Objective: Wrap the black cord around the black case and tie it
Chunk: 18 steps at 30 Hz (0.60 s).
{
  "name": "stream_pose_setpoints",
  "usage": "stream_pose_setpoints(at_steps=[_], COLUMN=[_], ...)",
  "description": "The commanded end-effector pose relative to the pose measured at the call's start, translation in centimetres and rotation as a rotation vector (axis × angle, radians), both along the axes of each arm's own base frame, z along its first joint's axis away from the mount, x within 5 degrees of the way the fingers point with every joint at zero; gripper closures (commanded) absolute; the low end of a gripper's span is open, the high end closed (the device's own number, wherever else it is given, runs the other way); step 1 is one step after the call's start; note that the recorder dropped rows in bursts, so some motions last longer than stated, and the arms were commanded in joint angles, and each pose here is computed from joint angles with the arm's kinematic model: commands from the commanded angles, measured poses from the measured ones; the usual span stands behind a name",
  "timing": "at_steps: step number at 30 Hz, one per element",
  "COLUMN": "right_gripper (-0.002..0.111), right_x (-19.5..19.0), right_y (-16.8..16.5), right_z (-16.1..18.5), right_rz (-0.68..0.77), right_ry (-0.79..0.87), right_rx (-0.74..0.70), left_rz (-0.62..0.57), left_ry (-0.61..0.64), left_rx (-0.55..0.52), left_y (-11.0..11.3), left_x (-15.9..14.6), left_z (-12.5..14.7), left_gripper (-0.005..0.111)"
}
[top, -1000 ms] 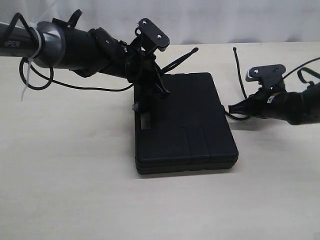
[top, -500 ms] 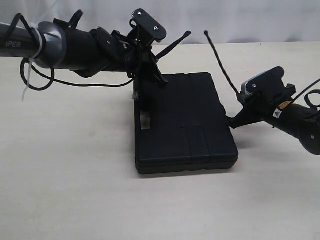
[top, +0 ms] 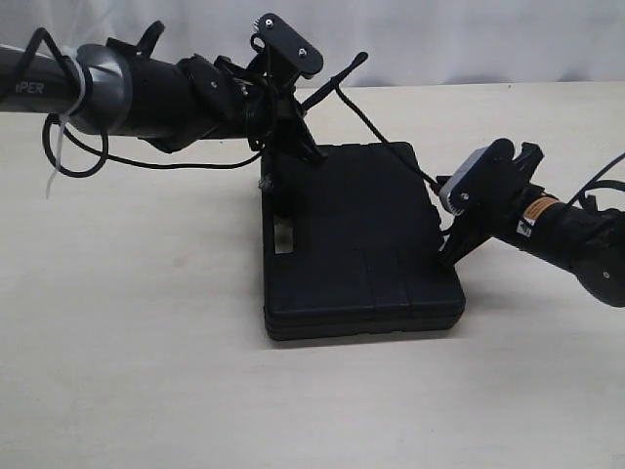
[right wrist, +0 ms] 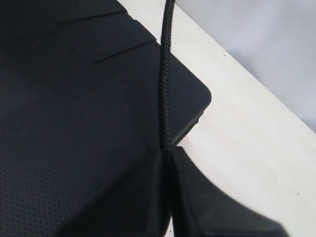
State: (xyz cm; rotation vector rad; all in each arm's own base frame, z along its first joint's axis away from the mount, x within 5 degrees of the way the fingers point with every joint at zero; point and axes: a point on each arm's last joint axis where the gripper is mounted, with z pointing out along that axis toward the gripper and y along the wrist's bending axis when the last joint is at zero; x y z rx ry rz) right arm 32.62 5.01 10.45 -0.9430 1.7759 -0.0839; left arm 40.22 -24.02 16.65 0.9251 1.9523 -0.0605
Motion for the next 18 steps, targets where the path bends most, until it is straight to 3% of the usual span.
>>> stream_pose_setpoints(at_steps=[1, 10, 14, 18], right_gripper=[0.104, 0.104, 0.104, 0.104], right_x=[-0.5, -0.3, -0.3, -0.3], right_y=[0.3, 0.1, 0.0, 0.1], right_z=[-0.5, -0.4, -0.4, -0.3], right_rz=[0.045, 0.014, 0.000, -0.005], right_ry=[0.016, 0.012, 0.012, 0.005], right_rx=[-0.045, -0.030, -0.025, -0.015], left_rz=[-0.005, -0.187, -0.186, -0.272], left_ry=[-0.008, -0.100, -0.100, -0.098], left_rx=[-0.002, 0.136, 0.133, 0.202], left_y=[-0.2, -2.8, -2.9, -3.2], left_x=[0.1, -1.6, -1.6, -2.1], left_z=[0.2, 0.3, 0.3, 0.0], left_gripper=[0.107, 0.107, 0.107, 0.107])
